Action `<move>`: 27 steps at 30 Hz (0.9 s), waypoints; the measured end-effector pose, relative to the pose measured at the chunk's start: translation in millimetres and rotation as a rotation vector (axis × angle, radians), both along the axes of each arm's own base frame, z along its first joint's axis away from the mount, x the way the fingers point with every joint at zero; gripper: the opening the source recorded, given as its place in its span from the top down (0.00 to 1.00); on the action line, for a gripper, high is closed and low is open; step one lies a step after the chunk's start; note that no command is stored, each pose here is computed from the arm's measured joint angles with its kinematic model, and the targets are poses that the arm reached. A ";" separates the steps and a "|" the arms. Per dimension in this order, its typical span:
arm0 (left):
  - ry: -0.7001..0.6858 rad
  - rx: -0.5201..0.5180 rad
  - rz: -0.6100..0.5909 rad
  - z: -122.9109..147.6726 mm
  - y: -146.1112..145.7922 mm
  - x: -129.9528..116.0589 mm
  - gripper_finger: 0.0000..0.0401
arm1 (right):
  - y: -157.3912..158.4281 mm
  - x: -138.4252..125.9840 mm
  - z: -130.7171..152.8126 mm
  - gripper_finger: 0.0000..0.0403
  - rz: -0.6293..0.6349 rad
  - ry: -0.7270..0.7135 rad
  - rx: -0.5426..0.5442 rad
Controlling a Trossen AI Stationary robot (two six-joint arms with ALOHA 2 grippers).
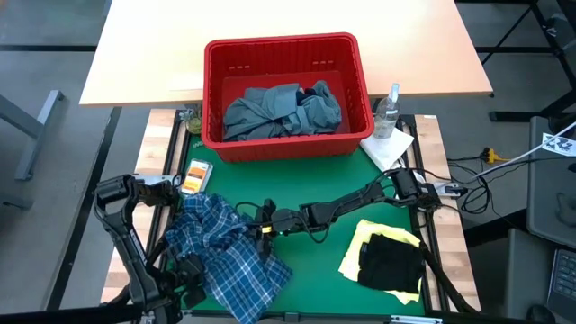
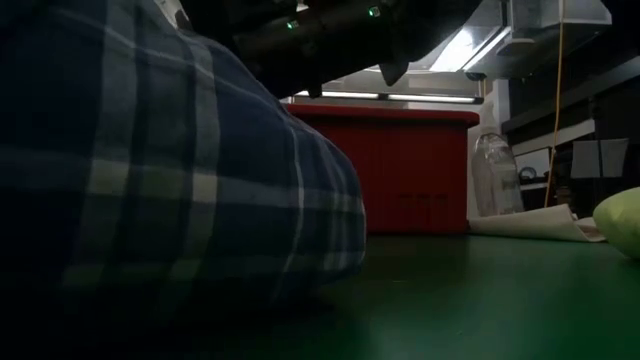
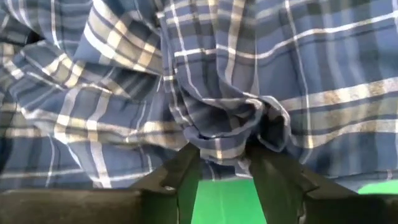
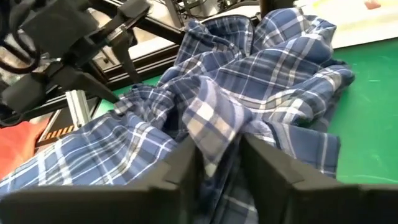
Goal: Fold Laundry from Bin
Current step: Fold the blue shirt
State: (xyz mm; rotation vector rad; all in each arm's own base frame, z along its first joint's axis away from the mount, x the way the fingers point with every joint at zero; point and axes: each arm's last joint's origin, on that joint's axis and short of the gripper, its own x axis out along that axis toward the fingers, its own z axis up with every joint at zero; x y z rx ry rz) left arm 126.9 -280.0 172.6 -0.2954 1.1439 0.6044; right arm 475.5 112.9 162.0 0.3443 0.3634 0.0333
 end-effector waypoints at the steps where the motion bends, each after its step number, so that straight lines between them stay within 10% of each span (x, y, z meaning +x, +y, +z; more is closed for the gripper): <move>1: 0.003 -0.006 0.001 1.2 -0.9 0.2 0.66 | -0.4 0.0 0.0 0.66 -0.014 -0.001 -0.005; 10: -0.011 -0.034 -0.027 25.9 -14.5 -2.2 0.77 | -12.6 4.8 6.6 0.50 0.031 -0.053 -0.148; 27: -0.073 -0.102 -0.028 47.8 -30.0 -10.7 0.99 | -19.9 31.7 85.3 0.49 0.139 -0.296 -0.303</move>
